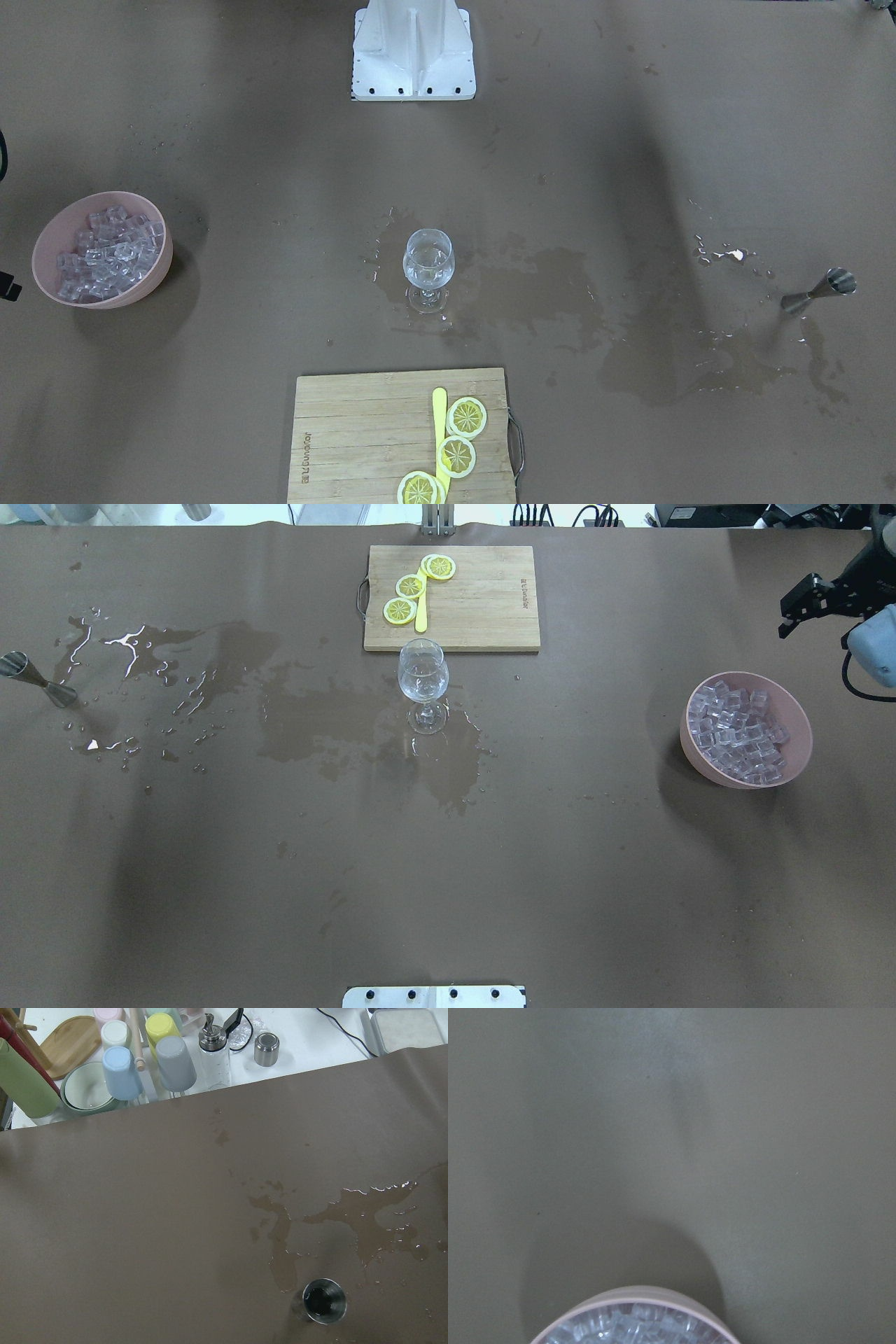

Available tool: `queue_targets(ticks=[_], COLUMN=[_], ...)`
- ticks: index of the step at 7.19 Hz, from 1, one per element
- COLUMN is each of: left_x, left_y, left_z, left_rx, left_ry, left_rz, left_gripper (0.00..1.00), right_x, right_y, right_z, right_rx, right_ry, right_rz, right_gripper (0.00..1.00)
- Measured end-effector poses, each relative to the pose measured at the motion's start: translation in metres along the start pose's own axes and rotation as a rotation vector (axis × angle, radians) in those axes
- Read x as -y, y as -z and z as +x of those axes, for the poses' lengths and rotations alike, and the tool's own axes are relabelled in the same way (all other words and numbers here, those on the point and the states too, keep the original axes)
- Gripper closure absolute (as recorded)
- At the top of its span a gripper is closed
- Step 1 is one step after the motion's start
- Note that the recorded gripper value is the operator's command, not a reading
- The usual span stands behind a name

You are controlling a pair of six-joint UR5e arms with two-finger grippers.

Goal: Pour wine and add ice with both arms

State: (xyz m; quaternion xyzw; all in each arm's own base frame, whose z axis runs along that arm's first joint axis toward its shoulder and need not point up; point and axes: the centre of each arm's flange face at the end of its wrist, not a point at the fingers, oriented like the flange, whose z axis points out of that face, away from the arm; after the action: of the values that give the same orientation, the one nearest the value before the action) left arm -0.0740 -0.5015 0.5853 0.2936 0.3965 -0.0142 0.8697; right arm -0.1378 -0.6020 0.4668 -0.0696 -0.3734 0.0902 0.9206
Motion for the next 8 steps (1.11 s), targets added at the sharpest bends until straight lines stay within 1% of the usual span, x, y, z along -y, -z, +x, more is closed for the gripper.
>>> queue_targets(ticks=[2,4,6,8], left_x=[-0.019,-0.043,-0.059,-0.084], left_y=[-0.04,-0.073,-0.098,-0.107], left_z=[0.01,0.018,0.039,0.037], left_rx=[-0.002,-0.019,-0.038,-0.05], left_ry=[0.017,0.004,0.001,-0.01], left_rz=[0.061,0.107,0.144,0.17], left_gripper=[0.02,0.02,0.02,0.02], right_x=[-0.035,-0.057,-0.067,-0.067], right_y=[-0.014,-0.031,-0.045,-0.045], right_z=[-0.025,-0.038,-0.041,-0.046], right_rx=[-0.005,-0.014,-0.011,-0.007], right_ry=[-0.013,-0.014,-0.021,-0.021], right_rz=[-0.013,-0.014,-0.016,-0.013], right_gripper=[0.0,0.0,0.0,0.0])
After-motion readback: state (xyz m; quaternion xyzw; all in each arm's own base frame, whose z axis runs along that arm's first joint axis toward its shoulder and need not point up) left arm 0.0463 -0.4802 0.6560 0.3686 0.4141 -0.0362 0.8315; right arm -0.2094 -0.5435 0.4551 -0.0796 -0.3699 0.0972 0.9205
